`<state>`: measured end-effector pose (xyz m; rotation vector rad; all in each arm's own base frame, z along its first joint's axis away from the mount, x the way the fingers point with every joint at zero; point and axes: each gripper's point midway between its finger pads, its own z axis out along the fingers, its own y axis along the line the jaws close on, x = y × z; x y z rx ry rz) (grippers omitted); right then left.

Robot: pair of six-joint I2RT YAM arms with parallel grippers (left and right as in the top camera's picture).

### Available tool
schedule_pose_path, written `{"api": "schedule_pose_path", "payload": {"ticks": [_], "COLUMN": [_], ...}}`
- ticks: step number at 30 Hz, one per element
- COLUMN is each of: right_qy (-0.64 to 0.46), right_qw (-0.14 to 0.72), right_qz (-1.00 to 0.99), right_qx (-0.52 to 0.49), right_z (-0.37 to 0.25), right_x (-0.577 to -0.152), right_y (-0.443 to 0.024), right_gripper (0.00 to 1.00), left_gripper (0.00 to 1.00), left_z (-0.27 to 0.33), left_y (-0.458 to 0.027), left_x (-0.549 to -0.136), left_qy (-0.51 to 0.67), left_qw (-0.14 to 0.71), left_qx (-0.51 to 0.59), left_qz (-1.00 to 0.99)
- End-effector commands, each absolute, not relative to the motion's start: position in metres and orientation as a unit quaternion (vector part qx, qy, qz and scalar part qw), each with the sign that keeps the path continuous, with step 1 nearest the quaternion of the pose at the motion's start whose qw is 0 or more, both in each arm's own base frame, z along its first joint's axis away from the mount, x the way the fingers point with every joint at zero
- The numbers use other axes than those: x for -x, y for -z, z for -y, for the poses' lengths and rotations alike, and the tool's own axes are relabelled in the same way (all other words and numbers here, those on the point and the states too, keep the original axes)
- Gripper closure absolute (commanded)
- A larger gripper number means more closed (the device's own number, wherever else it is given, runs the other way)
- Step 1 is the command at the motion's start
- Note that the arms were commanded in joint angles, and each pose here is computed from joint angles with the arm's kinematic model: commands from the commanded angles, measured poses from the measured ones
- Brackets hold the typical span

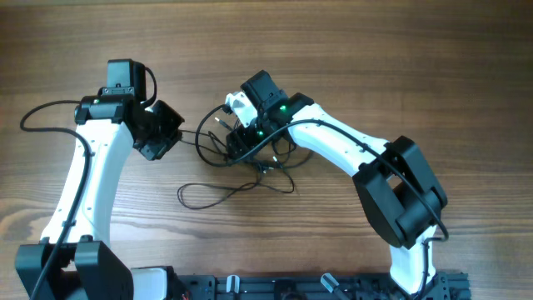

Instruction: Untangle cables

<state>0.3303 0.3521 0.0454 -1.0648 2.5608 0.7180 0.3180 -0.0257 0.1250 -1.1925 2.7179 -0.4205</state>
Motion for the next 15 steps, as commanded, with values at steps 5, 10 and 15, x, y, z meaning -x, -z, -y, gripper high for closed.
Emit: {"api": "schedule_pose_path", "payload": {"ticks": [5,10,15], "right_qy": [-0.327,-0.304,-0.296], "right_qw": [0.088,0.069,0.046], "right_qz": [-0.856,-0.87,-0.901], "right_qx": [0.391,0.382,0.313], "right_z": [-0.368,-0.359,-0.354], "right_x": [-0.3,-0.296,-0.297], "right_y": [-0.047,-0.04,-0.041], "right_gripper": [0.73,0.95,0.96], "left_gripper": [0.94,0.94,0.94], "left_z": [0.012,0.012,0.012], "left_y": [-0.121,-0.121,-0.121], "left_x": [-0.32,-0.32,-0.32], "left_qy": [0.107,0.107,0.107], "left_qw": [0.088,0.088,0.088], "left_qx": [0.41,0.41,0.41], "left_qz": [-0.901,-0.901,-0.901]}}
